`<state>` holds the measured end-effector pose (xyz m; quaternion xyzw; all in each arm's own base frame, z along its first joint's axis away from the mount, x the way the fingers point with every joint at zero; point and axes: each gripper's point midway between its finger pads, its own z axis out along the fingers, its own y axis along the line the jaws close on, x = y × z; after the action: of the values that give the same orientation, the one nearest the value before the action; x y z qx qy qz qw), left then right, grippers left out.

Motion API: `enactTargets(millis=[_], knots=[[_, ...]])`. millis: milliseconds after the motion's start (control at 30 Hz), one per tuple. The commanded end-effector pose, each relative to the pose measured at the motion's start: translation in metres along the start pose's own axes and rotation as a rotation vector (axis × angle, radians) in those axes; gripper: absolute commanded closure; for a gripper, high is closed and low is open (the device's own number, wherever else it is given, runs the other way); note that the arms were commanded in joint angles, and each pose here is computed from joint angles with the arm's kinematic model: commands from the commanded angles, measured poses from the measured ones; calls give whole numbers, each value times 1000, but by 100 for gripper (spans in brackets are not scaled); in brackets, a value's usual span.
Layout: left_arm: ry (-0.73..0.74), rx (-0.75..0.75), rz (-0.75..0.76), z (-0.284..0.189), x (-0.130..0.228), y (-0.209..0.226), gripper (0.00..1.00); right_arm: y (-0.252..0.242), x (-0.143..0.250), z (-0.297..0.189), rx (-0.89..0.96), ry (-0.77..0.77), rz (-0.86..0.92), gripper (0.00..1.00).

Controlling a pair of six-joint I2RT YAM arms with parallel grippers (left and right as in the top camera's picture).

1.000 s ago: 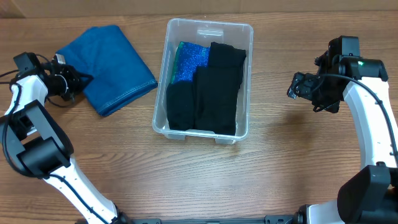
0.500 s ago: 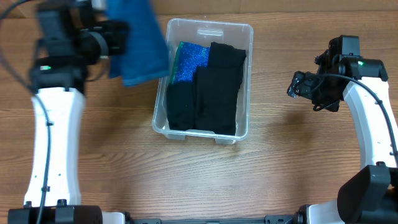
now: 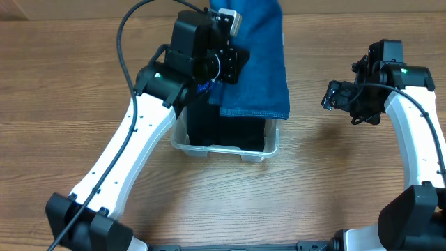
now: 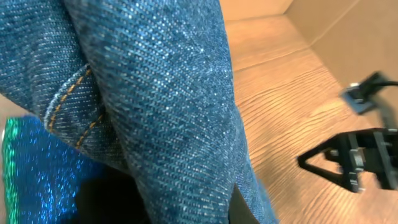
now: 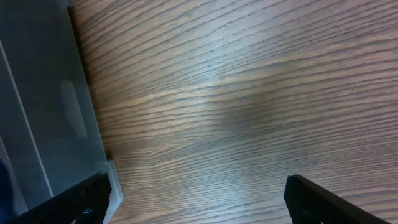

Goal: Pack container
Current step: 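Carry the teal towel over the bin and lower it on top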

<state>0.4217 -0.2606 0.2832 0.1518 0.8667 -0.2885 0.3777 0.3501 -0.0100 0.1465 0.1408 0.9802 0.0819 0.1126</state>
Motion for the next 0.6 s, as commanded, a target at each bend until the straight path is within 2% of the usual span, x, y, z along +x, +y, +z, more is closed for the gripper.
enactTargets(millis=[0, 333, 467, 567], knots=[[31, 27, -2, 14, 5, -8, 96, 3, -8, -9, -15, -35, -13, 6], [97, -29, -54, 18, 20, 20, 96, 3, -7, -9, -14, -35, -13, 6], [162, -174, -106, 7, 37, 62, 94, 3, -7, -9, -14, -35, -13, 6], [206, -212, -109, 9, 47, 82, 93, 3, -7, -9, -15, -34, -13, 6]])
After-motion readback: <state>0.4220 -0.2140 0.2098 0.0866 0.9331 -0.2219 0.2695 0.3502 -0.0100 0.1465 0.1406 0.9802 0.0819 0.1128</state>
